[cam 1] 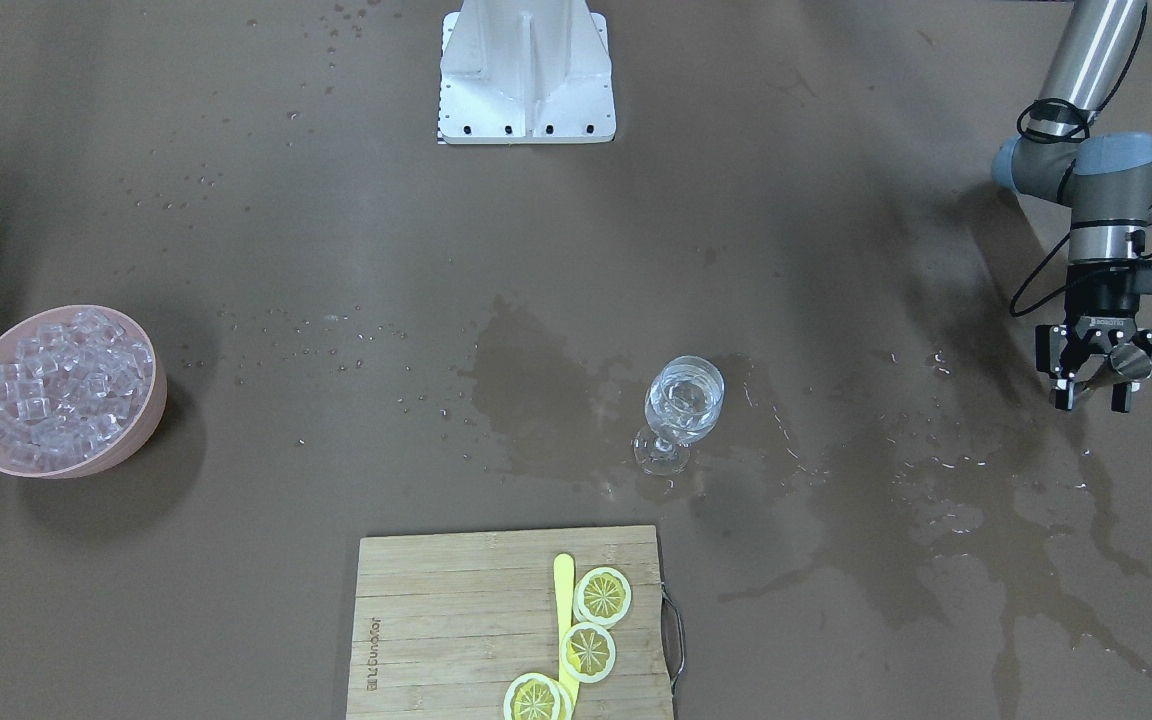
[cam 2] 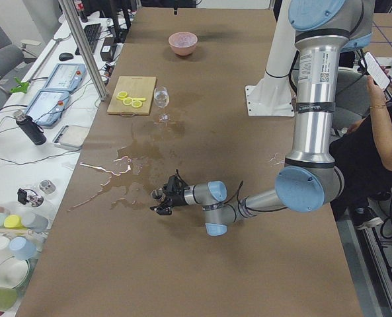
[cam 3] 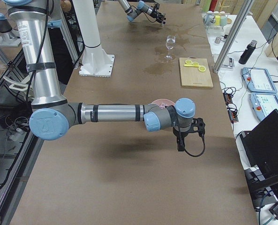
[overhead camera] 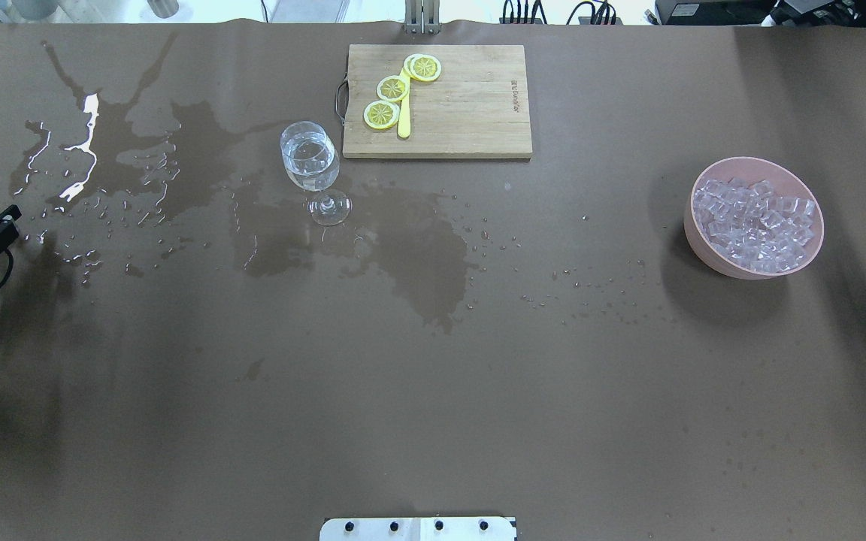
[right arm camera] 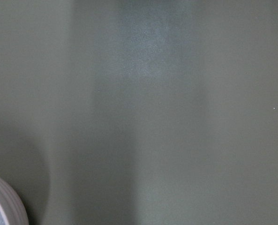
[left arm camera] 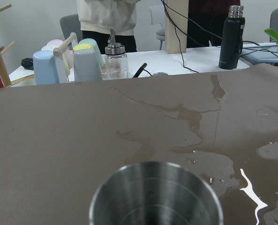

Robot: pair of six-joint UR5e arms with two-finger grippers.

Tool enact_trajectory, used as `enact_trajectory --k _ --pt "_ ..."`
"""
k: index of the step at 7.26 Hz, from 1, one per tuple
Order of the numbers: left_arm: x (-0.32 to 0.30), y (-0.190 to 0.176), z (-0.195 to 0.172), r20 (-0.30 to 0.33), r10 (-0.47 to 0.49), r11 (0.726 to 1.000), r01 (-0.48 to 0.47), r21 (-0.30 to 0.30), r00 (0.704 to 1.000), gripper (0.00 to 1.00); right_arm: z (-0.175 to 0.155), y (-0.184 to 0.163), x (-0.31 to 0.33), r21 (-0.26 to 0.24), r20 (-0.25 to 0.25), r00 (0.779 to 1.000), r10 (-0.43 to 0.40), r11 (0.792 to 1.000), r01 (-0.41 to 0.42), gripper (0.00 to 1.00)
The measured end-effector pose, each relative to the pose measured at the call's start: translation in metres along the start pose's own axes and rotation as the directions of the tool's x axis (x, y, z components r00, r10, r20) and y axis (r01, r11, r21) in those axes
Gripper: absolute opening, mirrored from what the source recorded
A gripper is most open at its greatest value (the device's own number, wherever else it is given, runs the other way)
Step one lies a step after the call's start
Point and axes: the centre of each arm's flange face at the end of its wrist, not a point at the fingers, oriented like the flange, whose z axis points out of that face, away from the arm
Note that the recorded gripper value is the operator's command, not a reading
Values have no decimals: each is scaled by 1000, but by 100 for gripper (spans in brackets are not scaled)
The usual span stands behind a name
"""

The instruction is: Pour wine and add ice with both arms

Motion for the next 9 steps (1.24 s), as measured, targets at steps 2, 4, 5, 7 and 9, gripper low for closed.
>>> enact_trajectory --k 2,4,5,7,9 --pt "-6 -3 -19 -30 -4 999 3 -32 1000 89 3 5 7 -10 -3 1000 8 1000 -8 100" --pt "-10 -12 -32 -46 -14 999 12 -34 999 89 4 10 16 -16 -1 1000 17 1000 -17 100" --pt "-14 -19 -40 -54 -21 999 19 -37 998 89 3 13 21 -17 1 1000 20 1000 -20 100" --pt "-20 -36 -47 -57 -33 998 30 -54 998 89 1 14 25 -17 4 1000 17 1000 -17 100" --pt "-17 -49 -47 -46 -39 998 36 -54 998 89 0 14 27 -15 5 1000 19 1000 -18 100"
